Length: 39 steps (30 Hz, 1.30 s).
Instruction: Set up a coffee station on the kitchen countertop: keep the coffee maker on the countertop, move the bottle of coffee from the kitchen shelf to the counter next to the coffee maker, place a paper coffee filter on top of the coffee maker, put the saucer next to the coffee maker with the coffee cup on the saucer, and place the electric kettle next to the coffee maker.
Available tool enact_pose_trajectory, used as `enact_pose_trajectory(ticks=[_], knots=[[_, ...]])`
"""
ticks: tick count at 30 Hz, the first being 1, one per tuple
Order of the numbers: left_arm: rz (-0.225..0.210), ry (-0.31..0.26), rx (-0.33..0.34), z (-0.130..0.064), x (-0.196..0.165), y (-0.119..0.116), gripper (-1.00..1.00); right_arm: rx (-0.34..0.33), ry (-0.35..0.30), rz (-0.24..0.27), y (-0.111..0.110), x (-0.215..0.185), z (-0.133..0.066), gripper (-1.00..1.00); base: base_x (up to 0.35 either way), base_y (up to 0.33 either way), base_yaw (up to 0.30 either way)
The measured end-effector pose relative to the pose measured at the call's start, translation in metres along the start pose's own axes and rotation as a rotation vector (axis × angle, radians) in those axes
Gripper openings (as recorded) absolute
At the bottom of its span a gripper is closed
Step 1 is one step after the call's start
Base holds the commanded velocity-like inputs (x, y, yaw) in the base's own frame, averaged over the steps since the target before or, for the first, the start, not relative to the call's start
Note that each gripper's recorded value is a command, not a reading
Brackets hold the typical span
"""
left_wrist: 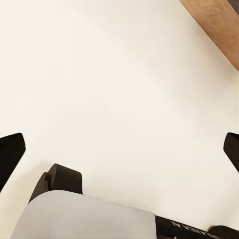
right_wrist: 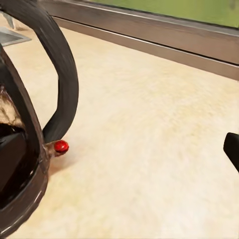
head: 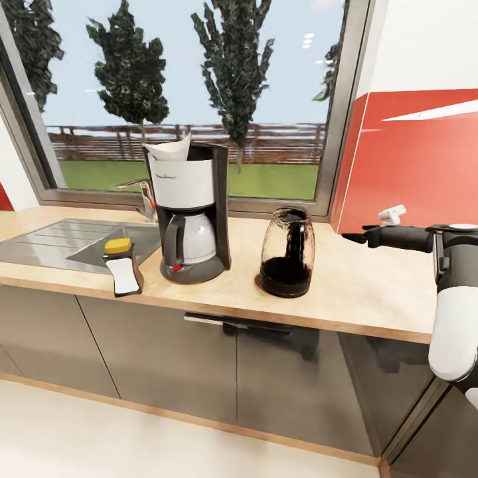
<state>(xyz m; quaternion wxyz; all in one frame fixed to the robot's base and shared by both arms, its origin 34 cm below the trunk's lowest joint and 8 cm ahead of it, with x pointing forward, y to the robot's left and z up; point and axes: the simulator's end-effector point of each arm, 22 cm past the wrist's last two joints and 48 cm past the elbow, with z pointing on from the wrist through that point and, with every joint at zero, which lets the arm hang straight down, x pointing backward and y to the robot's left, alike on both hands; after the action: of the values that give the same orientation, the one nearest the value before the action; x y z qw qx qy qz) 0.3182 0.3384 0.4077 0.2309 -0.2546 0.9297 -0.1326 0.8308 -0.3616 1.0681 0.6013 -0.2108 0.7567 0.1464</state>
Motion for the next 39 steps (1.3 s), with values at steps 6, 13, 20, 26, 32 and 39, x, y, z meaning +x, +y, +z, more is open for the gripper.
enact_pose_trajectory(ticks=[6, 13, 20, 26, 32, 39], knots=[[0.000, 0.001, 0.000, 0.000, 0.000, 0.000, 1.00, -0.044, -0.003, -0.004, 0.010, -0.001, 0.000, 1.00, 0.005, 0.000, 0.001], [0.000, 0.000, 0.000, 0.000, 0.000, 0.000, 1.00, -0.059, -0.004, -0.006, 0.013, -0.001, -0.001, 1.00, 0.115, 0.000, 0.000], [0.000, 0.000, 0.000, 0.000, 0.000, 0.000, 1.00, -0.059, -0.003, -0.006, 0.013, -0.001, -0.001, 1.00, 0.031, 0.000, 0.000], [0.000, 0.000, 0.000, 0.000, 0.000, 0.000, 1.00, -0.059, -0.003, -0.006, 0.013, -0.001, -0.001, 1.00, 0.083, 0.000, 0.000], [0.000, 0.000, 0.000, 0.000, 0.000, 0.000, 1.00, -0.060, -0.005, -0.006, 0.013, -0.001, -0.001, 1.00, 0.014, 0.000, 0.000], [-0.001, 0.001, 0.000, 0.000, 0.000, 0.000, 1.00, -0.061, -0.006, -0.007, 0.013, -0.002, -0.001, 1.00, 0.085, 0.000, 0.000]])
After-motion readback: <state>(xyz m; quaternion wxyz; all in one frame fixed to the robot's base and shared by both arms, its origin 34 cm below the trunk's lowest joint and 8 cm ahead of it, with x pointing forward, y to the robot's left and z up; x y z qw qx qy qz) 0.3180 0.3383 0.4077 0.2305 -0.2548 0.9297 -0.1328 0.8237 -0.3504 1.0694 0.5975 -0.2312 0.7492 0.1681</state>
